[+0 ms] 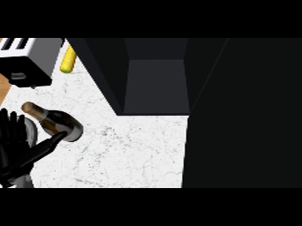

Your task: Pick up the wine, place it into the cabinet and close the cabinet

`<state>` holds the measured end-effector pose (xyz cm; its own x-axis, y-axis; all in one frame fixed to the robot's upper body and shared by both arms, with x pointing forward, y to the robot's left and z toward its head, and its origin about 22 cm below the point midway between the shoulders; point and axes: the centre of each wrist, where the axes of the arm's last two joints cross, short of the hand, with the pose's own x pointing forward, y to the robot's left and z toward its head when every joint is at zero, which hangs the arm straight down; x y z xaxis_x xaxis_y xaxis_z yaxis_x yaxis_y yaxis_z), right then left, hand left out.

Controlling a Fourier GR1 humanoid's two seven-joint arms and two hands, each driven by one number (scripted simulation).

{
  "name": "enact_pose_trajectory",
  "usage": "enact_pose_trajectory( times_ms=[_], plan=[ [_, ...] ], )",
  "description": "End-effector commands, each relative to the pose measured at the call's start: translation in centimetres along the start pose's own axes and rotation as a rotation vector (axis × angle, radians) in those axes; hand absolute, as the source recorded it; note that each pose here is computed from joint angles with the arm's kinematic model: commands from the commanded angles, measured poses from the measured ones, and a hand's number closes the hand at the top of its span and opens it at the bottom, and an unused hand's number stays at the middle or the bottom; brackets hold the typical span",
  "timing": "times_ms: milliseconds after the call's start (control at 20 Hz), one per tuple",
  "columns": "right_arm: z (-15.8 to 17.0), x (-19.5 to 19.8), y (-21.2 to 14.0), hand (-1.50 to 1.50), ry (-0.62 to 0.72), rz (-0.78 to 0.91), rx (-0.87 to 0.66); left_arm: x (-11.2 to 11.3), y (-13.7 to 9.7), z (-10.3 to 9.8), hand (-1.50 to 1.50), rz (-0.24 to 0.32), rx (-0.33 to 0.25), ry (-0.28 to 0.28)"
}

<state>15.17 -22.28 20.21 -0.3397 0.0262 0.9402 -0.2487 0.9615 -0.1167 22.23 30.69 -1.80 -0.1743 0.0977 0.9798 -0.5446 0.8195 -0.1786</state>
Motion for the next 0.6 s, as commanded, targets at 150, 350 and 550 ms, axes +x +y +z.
enact_pose_trajectory(
  times_ms=[150,350,550],
  plan=[
    [1.0,2.6,0.1,-1.5,-0.065,-0.056,0.028,-2.2,1.2,-0.8,-1.5,0.018,-0.024,0.007],
    [1.2,1.4,1.2,-1.5,-0.046,-0.063,0.047,-3.3,-0.8,-1.3,-1.5,0.042,-0.022,-0.008],
    [0.3,2.4,-0.4,-1.5,-0.075,-0.038,0.028,-3.8,0.7,-1.9,-1.5,0.019,-0.008,0.01]
  ],
)
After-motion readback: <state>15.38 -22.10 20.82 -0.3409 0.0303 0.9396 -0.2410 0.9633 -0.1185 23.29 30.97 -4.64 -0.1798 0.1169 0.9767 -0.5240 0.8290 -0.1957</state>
